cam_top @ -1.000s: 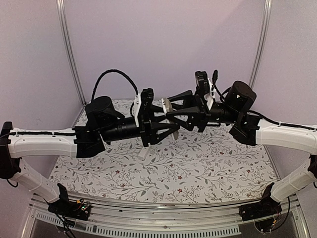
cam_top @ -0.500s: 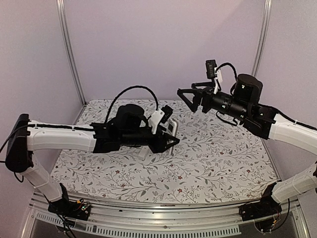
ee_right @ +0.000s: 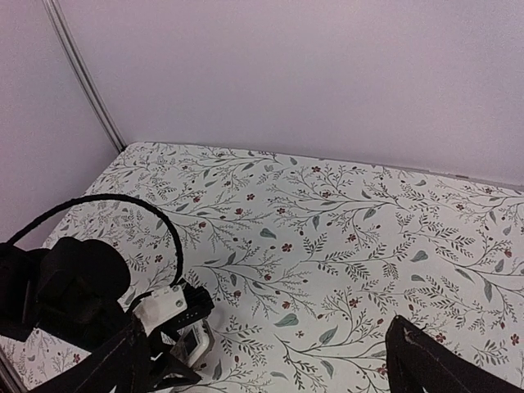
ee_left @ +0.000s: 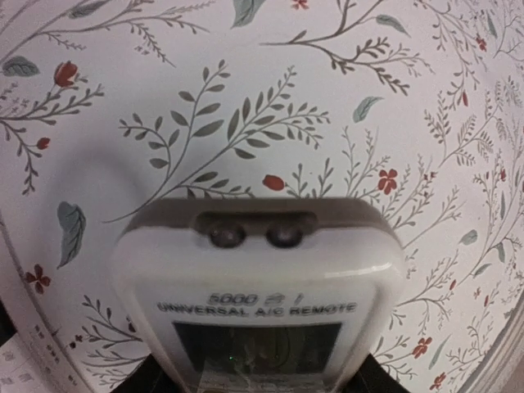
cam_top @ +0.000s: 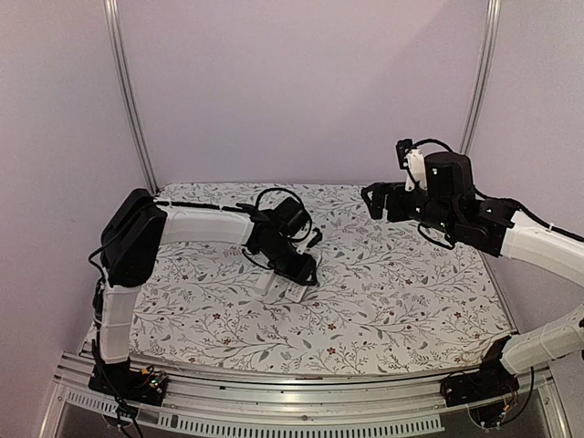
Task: Load the batteries into the remote control
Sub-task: Place the remote control at the center of the board.
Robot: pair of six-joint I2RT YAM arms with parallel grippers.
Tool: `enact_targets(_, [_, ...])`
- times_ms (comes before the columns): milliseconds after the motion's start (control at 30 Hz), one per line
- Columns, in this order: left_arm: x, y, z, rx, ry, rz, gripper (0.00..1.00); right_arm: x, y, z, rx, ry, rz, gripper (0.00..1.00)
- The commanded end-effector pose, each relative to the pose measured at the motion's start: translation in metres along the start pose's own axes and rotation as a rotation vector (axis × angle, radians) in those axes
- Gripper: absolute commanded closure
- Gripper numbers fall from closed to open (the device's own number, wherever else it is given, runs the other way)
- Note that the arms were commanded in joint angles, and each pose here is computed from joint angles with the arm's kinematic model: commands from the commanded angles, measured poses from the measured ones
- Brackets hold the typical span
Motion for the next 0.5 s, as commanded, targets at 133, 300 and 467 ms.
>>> enact_targets(133, [0.02, 0.018, -0.01, -0.139, 0.19, -0.046, 0.75, 0.003, -0.001, -0.001, -0.034, 0.011, -0.019, 0.01])
enact_targets(300, [0.027, 0.031, -0.013, -0.162, 0.205, -0.029, 0.67, 0.009, 0.002, -0.001, -0.057, 0.022, -0.01, 0.01])
enact_targets(467, [0.032, 0.034, -0.013, -0.171, 0.197, -0.028, 0.62, 0.012, 0.004, 0.001, -0.066, 0.023, -0.005, 0.01])
Point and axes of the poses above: each gripper's point midway between its finger pads, its own x axis out along the fingers, its own y axis along the line the jaws close on, z = x × y, the point moved 9 cm from there along -x, back along the fingers, and after that the axes turned 5 degrees about x, right-handed, at the moved point
